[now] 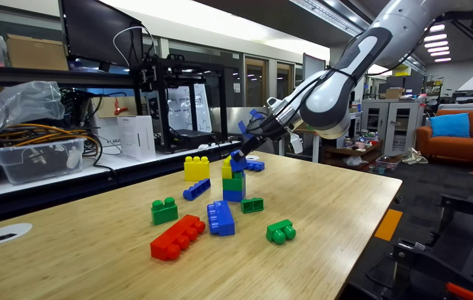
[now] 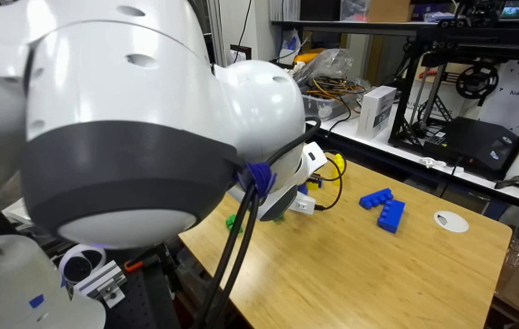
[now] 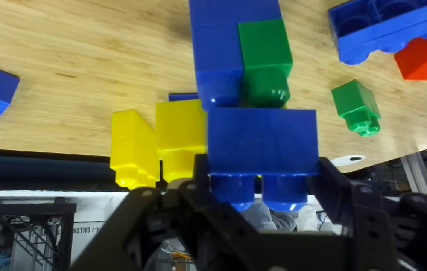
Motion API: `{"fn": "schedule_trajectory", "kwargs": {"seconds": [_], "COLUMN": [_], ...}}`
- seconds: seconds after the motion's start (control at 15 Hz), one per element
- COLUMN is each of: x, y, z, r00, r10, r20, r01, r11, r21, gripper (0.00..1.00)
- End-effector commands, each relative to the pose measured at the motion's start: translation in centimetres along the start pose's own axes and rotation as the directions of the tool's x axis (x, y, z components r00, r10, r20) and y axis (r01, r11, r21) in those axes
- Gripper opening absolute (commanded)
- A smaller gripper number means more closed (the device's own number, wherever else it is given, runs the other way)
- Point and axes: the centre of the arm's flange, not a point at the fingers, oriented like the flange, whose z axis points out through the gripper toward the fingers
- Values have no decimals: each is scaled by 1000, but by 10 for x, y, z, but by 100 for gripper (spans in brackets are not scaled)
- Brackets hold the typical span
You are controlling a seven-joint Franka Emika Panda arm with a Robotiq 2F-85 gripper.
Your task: Move the block tower to the right and add one more blue block on top
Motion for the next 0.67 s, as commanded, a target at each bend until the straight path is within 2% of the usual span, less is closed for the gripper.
{"fn": "schedule_trajectory", "kwargs": {"seconds": [0.0,0.6], "x": [-1,-9], "y": [-1,7], "z": [8,16], "r00": [1000,1000], "r10": [-5,-15], "r20": [-11,-13], "r01": [5,15], "r11": [1000,1000], "r21": [4,-15], "gripper": [44,44]}}
